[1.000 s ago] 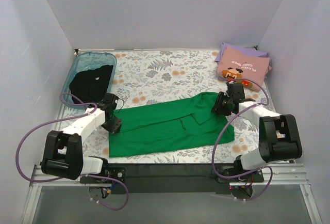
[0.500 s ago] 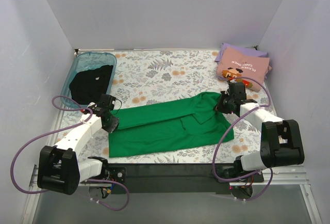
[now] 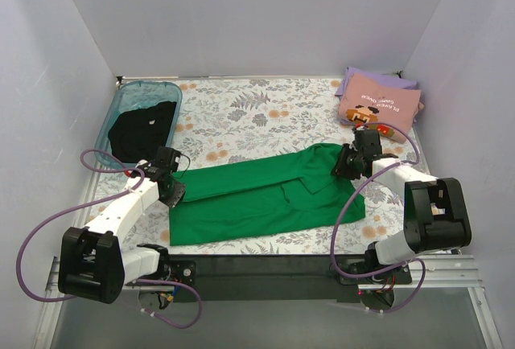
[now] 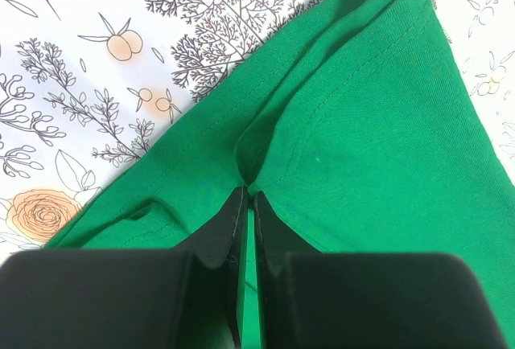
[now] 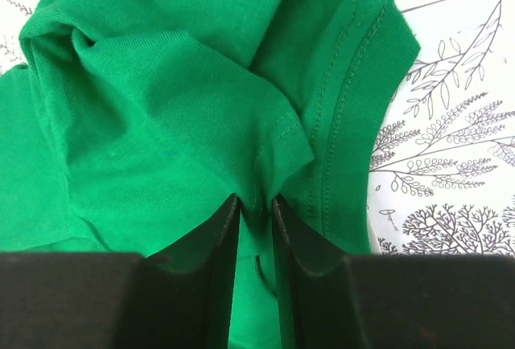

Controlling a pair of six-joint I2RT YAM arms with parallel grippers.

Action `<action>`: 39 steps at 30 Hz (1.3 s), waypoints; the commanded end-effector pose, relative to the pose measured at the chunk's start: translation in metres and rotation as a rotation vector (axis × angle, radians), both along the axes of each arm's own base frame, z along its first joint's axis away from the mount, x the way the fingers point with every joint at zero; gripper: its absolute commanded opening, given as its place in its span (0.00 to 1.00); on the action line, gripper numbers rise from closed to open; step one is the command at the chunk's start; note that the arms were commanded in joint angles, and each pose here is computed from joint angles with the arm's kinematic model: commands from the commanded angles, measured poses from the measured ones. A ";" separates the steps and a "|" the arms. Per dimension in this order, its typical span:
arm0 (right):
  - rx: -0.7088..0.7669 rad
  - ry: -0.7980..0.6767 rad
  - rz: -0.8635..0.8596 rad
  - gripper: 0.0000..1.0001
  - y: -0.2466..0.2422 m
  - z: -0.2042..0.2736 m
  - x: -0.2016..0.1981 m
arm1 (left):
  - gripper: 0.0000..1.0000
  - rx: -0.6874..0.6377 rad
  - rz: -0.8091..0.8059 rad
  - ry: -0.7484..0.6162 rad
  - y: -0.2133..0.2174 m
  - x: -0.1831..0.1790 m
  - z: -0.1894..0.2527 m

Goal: Fold and stack the t-shirts
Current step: Fold the tshirt

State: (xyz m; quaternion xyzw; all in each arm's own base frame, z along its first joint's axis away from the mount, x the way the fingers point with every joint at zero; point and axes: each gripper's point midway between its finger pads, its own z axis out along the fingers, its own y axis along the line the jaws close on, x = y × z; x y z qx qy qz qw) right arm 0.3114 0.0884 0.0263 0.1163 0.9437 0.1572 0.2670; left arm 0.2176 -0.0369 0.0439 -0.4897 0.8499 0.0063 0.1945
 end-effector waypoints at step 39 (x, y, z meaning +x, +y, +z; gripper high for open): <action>-0.081 -0.037 0.007 0.01 -0.014 0.041 0.007 | 0.00 0.026 0.035 -0.088 0.006 0.015 0.031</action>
